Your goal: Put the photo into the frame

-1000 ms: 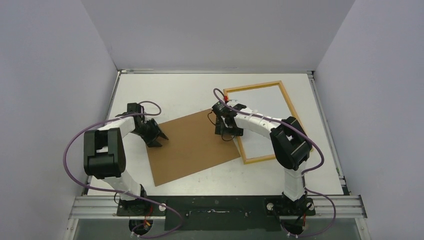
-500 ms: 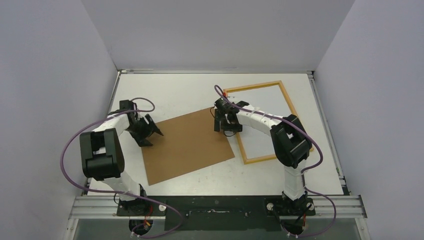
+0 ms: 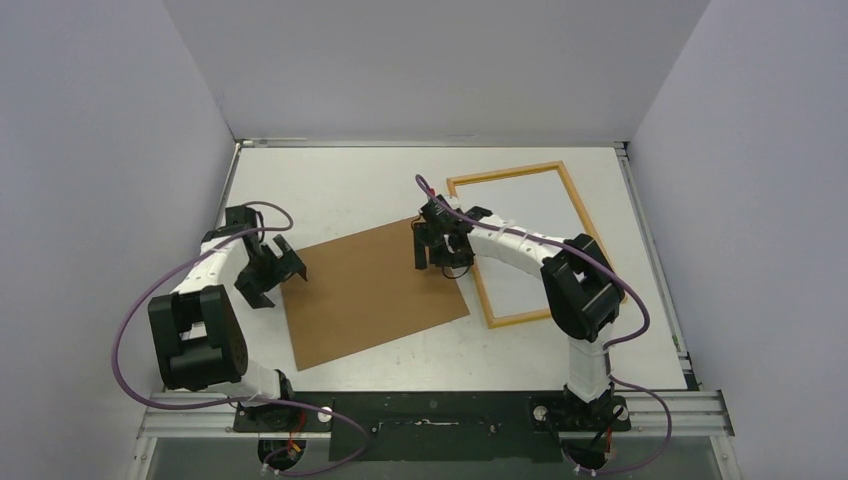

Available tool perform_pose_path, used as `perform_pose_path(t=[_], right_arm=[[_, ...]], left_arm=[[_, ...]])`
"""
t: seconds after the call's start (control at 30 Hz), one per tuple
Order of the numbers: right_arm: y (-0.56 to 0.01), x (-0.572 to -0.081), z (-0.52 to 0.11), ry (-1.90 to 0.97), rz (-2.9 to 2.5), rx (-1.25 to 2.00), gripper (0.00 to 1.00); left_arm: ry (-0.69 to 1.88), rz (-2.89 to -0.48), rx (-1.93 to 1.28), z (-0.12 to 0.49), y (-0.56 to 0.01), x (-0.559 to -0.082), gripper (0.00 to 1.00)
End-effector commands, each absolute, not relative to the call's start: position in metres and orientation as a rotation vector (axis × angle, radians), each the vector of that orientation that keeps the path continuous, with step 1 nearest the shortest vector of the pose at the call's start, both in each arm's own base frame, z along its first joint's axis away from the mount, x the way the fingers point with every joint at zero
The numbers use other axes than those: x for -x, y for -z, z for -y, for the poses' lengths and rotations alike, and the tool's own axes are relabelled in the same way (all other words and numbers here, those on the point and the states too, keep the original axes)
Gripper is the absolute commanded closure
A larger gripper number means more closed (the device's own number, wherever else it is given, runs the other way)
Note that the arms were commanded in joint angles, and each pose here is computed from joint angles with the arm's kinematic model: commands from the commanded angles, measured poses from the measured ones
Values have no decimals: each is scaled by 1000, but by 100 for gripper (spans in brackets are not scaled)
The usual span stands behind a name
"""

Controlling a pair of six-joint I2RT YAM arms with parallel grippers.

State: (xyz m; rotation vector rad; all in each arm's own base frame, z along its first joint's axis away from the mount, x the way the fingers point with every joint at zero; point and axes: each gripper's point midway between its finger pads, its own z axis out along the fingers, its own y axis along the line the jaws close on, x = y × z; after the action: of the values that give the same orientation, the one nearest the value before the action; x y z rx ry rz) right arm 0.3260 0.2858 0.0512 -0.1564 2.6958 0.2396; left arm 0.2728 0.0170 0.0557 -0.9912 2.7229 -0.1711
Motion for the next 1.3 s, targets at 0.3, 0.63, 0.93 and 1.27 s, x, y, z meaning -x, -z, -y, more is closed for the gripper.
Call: perform_pose_path(t=[0.3,0.63,0.93,1.27], right_arm=[[-32,-340,-285,-364,-2771,115,22],[-26,-327,-314,-610,-2823,157,23],[-96,-338,-356,-1030,-2614,121,24],[-150,-356,-349,-1099,-2474,58,24]], left_arm=[[85,-2787,1097,-25,-20,-246,5],[311,-2806,1047,-1,-13,-256,20],[695,-2796,980,37,-14,-273,33],[956,-2774,903,68,-16,-282,37]])
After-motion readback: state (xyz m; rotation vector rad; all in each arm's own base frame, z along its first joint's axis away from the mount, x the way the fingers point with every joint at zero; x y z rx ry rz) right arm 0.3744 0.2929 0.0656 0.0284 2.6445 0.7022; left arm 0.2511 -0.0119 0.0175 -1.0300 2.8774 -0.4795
